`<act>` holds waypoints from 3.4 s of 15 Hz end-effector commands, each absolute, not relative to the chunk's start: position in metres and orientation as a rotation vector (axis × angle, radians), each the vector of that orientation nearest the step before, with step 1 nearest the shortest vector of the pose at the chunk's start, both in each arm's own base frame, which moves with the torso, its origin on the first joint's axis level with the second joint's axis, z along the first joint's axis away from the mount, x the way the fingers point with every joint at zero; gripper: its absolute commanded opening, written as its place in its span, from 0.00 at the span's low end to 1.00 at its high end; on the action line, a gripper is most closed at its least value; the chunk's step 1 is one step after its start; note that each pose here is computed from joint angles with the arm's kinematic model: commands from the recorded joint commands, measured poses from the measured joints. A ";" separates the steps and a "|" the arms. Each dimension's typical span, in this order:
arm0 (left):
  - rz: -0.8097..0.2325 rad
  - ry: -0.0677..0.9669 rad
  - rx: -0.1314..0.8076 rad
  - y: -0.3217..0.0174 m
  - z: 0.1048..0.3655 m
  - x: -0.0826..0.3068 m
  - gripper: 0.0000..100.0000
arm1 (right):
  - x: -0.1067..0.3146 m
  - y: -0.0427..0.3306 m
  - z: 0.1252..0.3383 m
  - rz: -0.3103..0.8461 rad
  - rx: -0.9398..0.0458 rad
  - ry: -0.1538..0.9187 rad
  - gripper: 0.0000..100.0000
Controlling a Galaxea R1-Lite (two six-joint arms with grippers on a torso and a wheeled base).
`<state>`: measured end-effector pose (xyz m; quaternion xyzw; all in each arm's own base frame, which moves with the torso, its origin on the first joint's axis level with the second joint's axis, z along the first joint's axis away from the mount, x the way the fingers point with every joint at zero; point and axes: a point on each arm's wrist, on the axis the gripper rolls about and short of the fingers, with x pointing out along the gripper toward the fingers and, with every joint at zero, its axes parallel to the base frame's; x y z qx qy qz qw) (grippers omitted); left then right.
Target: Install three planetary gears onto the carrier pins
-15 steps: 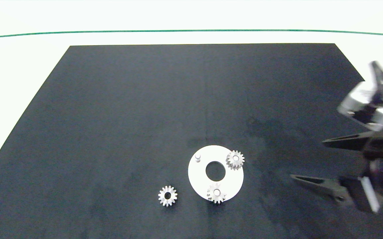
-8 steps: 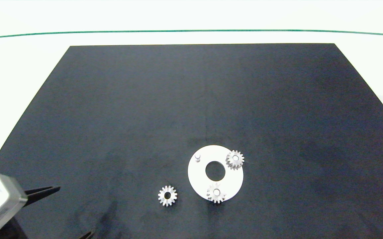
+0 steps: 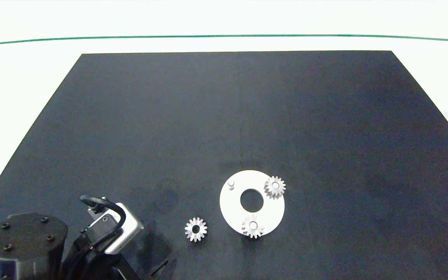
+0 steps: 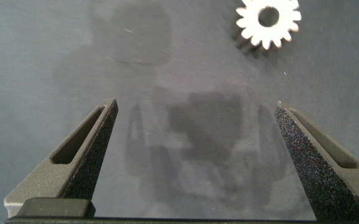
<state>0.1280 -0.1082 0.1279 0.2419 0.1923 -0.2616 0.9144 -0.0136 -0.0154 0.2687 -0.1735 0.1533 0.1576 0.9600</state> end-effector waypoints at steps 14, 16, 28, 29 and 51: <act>-0.631 0.427 0.532 -0.160 0.143 0.152 1.00 | 0.000 -0.007 0.264 0.330 -0.372 0.362 1.00; -0.647 0.447 0.549 -0.163 0.145 0.150 1.00 | 0.000 -0.007 0.264 0.329 -0.373 0.362 1.00; -0.635 0.457 0.584 -0.184 0.125 0.164 0.91 | 0.000 -0.007 0.261 0.328 -0.375 0.370 1.00; -0.636 0.459 0.587 -0.184 0.125 0.163 0.90 | -0.001 -0.007 0.261 0.328 -0.375 0.370 1.00; -0.641 0.454 0.607 -0.187 0.123 0.166 0.45 | -0.001 -0.007 0.260 0.330 -0.373 0.373 1.00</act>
